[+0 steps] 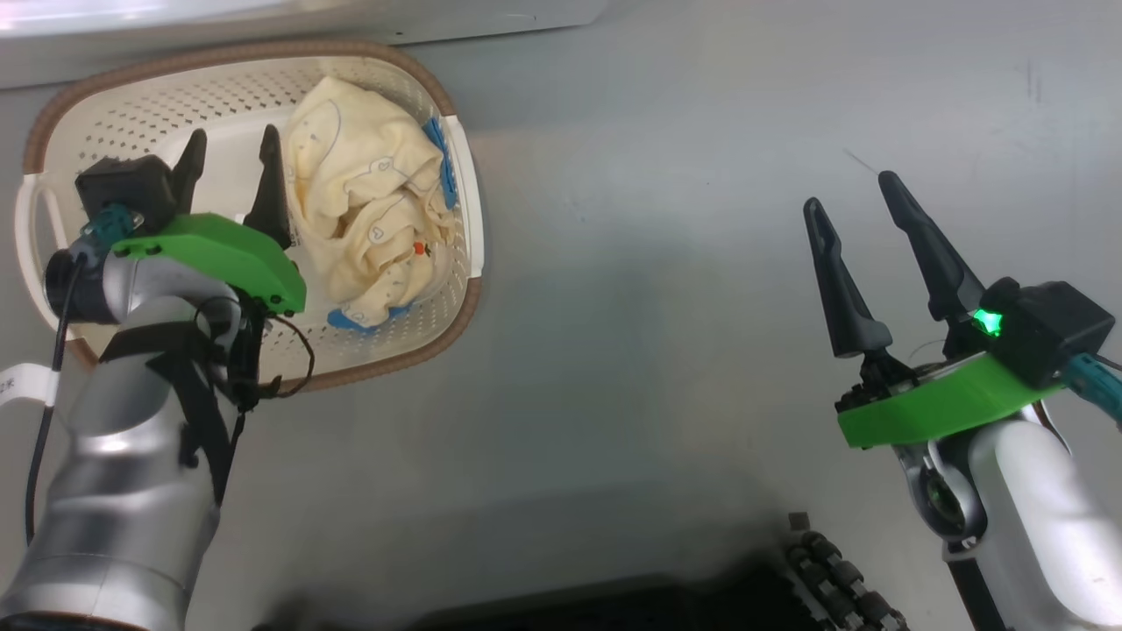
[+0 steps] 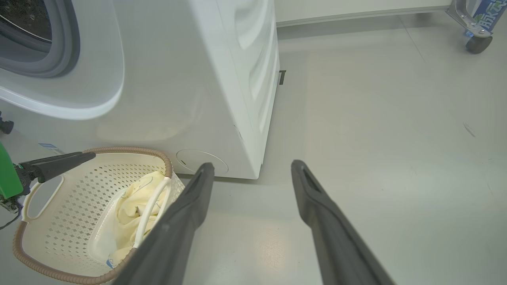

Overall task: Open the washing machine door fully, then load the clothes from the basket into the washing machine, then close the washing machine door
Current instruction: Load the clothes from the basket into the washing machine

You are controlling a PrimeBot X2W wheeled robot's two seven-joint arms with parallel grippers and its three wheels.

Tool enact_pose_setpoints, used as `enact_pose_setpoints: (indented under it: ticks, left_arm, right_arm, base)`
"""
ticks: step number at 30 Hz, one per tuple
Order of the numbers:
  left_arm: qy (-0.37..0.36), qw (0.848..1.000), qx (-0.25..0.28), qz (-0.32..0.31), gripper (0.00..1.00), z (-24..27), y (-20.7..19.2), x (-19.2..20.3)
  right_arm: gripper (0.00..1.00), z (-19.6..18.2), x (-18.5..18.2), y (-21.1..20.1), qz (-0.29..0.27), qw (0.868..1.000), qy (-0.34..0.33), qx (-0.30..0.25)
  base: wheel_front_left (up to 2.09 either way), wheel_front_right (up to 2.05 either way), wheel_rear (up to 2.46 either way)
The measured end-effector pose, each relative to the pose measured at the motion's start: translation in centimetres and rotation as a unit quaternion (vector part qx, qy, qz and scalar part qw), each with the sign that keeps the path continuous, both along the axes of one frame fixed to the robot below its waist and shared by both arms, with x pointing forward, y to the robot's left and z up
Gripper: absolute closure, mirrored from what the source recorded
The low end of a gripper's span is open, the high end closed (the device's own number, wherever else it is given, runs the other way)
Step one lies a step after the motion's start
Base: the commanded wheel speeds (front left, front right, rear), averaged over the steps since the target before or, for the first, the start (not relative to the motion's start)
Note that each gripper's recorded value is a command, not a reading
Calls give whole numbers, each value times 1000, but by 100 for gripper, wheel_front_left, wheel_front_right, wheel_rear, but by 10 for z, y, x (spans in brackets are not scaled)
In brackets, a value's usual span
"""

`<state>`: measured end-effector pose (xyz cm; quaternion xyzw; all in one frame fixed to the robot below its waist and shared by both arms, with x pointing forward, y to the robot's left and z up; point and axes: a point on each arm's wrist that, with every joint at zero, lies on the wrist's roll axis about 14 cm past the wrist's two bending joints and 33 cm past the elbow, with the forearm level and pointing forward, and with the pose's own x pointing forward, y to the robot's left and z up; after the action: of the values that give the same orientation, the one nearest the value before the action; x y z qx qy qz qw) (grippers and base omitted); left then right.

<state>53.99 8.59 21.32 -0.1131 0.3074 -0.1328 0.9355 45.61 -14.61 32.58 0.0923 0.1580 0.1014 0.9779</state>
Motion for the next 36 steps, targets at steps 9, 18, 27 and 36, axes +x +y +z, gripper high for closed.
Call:
enact_pose_setpoints:
  ticks: [9,18,27,36]
  left_arm:
    - [89,995,-27,-26,0,-41,-26,-23]
    - [140,989,0,-46,0,-76,-12,-30]
    - [172,983,-5,-60,0,-93,-18,-42]
    - [206,975,3,-77,0,-106,-16,-53]
  right_arm:
    - [0,-21,-3,-2,-1,1000,22,-5]
    - [0,-40,-1,0,0,999,38,-2]
    - [0,-55,-4,2,2,999,54,0]
    - [0,-61,-6,8,9,998,61,3]
  base:
    - [0,0,0]
    - [0,0,0]
    - [0,0,0]
    - [0,0,0]
